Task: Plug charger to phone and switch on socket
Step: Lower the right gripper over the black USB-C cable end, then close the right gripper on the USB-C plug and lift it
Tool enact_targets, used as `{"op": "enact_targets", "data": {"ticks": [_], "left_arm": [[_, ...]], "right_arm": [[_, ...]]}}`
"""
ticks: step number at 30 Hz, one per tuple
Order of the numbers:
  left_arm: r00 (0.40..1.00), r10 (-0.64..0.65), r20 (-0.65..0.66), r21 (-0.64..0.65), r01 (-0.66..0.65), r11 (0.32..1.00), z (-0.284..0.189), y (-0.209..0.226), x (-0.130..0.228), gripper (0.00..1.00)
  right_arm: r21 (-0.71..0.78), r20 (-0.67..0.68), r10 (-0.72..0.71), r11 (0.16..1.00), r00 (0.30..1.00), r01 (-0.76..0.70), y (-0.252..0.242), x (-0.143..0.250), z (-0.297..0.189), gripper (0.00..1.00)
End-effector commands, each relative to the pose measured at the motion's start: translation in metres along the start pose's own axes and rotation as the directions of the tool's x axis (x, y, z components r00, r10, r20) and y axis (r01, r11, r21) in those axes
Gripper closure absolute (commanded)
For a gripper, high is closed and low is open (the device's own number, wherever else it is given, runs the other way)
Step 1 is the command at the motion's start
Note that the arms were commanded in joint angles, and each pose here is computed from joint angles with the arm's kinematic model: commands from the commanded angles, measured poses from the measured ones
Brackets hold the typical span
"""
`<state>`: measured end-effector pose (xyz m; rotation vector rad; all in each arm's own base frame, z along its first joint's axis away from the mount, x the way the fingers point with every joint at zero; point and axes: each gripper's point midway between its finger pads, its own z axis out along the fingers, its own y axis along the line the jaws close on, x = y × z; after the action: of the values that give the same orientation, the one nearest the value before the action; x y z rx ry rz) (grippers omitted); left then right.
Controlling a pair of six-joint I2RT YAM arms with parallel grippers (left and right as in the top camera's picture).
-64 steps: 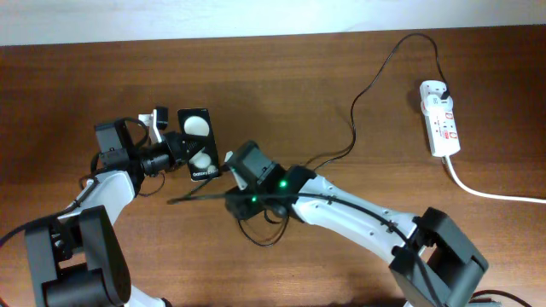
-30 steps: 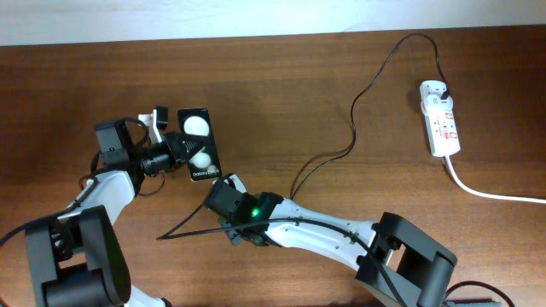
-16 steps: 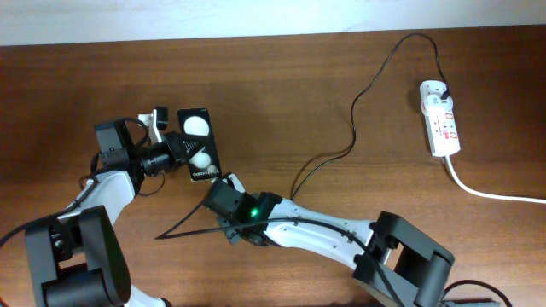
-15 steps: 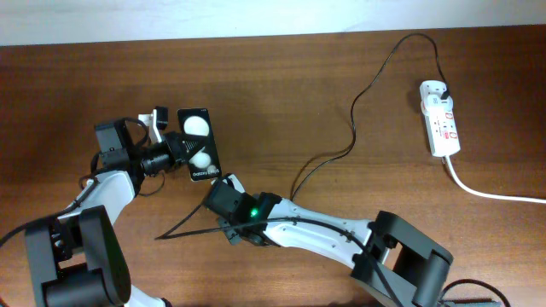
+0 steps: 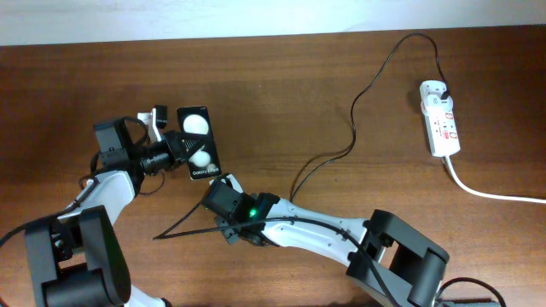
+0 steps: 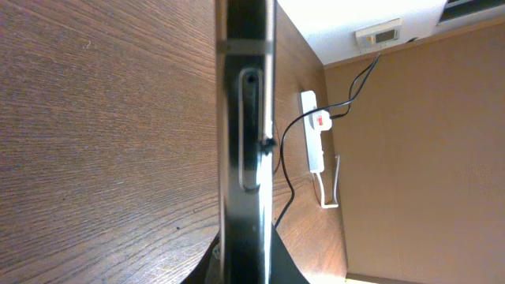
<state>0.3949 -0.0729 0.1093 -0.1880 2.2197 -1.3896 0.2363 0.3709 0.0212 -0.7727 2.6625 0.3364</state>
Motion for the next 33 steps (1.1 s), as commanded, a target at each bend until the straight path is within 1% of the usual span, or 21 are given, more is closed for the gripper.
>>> {"op": "enact_targets", "data": {"ticks": [1, 3, 6, 10, 14, 15, 17, 18, 19, 21, 23, 26, 27, 28, 31, 33], "left_arm": [[1.000, 0.005, 0.004, 0.015, -0.005, 1.000, -0.002, -0.004, -0.002, 1.00], [1.000, 0.005, 0.004, 0.015, -0.005, 1.000, -0.002, -0.004, -0.002, 1.00], [1.000, 0.005, 0.004, 0.015, -0.005, 1.000, -0.002, -0.004, -0.002, 1.00], [1.000, 0.005, 0.004, 0.015, -0.005, 1.000, -0.002, -0.004, -0.002, 1.00], [1.000, 0.005, 0.004, 0.015, -0.005, 1.000, -0.002, -0.004, -0.002, 1.00], [1.000, 0.005, 0.004, 0.015, -0.005, 1.000, -0.002, -0.004, -0.002, 1.00], [1.000, 0.005, 0.004, 0.015, -0.005, 1.000, -0.002, -0.004, -0.002, 1.00], [1.000, 0.005, 0.004, 0.014, -0.005, 1.000, -0.002, -0.003, -0.002, 1.00], [1.000, 0.005, 0.004, 0.014, -0.005, 1.000, -0.002, -0.003, -0.002, 1.00], [1.000, 0.005, 0.003, 0.015, -0.005, 1.000, -0.002, -0.003, -0.001, 1.00], [1.000, 0.005, 0.004, 0.015, -0.005, 1.000, -0.002, -0.004, -0.002, 1.00], [1.000, 0.005, 0.004, 0.015, -0.005, 1.000, -0.002, -0.004, -0.002, 1.00], [1.000, 0.005, 0.003, 0.015, -0.005, 1.000, -0.002, -0.004, -0.001, 1.00], [1.000, 0.005, 0.002, 0.017, -0.005, 1.000, -0.002, -0.004, -0.001, 1.00], [1.000, 0.005, 0.002, 0.018, -0.005, 1.000, -0.002, -0.004, -0.001, 1.00], [1.000, 0.002, 0.000, 0.018, -0.002, 1.000, -0.002, -0.004, -0.001, 1.00]], "right_arm": [[0.026, -0.044, 0.003, 1.000, 0.999, -0.002, -0.006, 0.012, 0.017, 0.68], [0.029, -0.040, 0.004, 1.000, 0.999, -0.003, -0.006, 0.011, 0.018, 0.69], [0.075, -0.018, 0.004, 0.997, 1.000, -0.003, -0.015, 0.007, 0.018, 0.69], [0.074, -0.016, 0.025, 0.997, 1.000, -0.023, -0.015, 0.007, 0.018, 0.73], [0.072, -0.011, 0.030, 0.997, 0.999, -0.029, -0.014, 0.006, 0.018, 0.81], [0.072, -0.011, 0.030, 0.997, 0.999, -0.029, -0.014, 0.006, 0.018, 0.87], [0.072, -0.011, 0.030, 0.997, 1.000, -0.029, -0.014, 0.006, 0.018, 0.94], [0.073, -0.014, 0.030, 0.997, 0.999, -0.029, -0.014, 0.007, 0.018, 0.95], [0.076, -0.018, 0.029, 0.997, 0.999, -0.028, -0.015, 0.008, 0.018, 0.91], [0.075, -0.017, 0.030, 0.997, 0.999, -0.028, -0.015, 0.008, 0.018, 0.91], [0.072, -0.011, 0.030, 0.997, 1.000, -0.029, -0.014, 0.006, 0.018, 0.86], [0.072, -0.010, 0.030, 0.997, 1.000, -0.029, -0.014, 0.006, 0.018, 0.86], [0.072, -0.010, 0.030, 0.997, 1.000, -0.029, -0.014, 0.006, 0.018, 0.88], [0.072, -0.010, 0.030, 0.997, 1.000, -0.029, -0.014, 0.006, 0.018, 0.95], [0.070, -0.010, 0.030, 0.997, 0.999, -0.029, -0.014, 0.006, 0.017, 0.96], [0.057, -0.009, 0.031, 0.998, 0.999, -0.031, -0.011, 0.004, 0.007, 0.96]]}}
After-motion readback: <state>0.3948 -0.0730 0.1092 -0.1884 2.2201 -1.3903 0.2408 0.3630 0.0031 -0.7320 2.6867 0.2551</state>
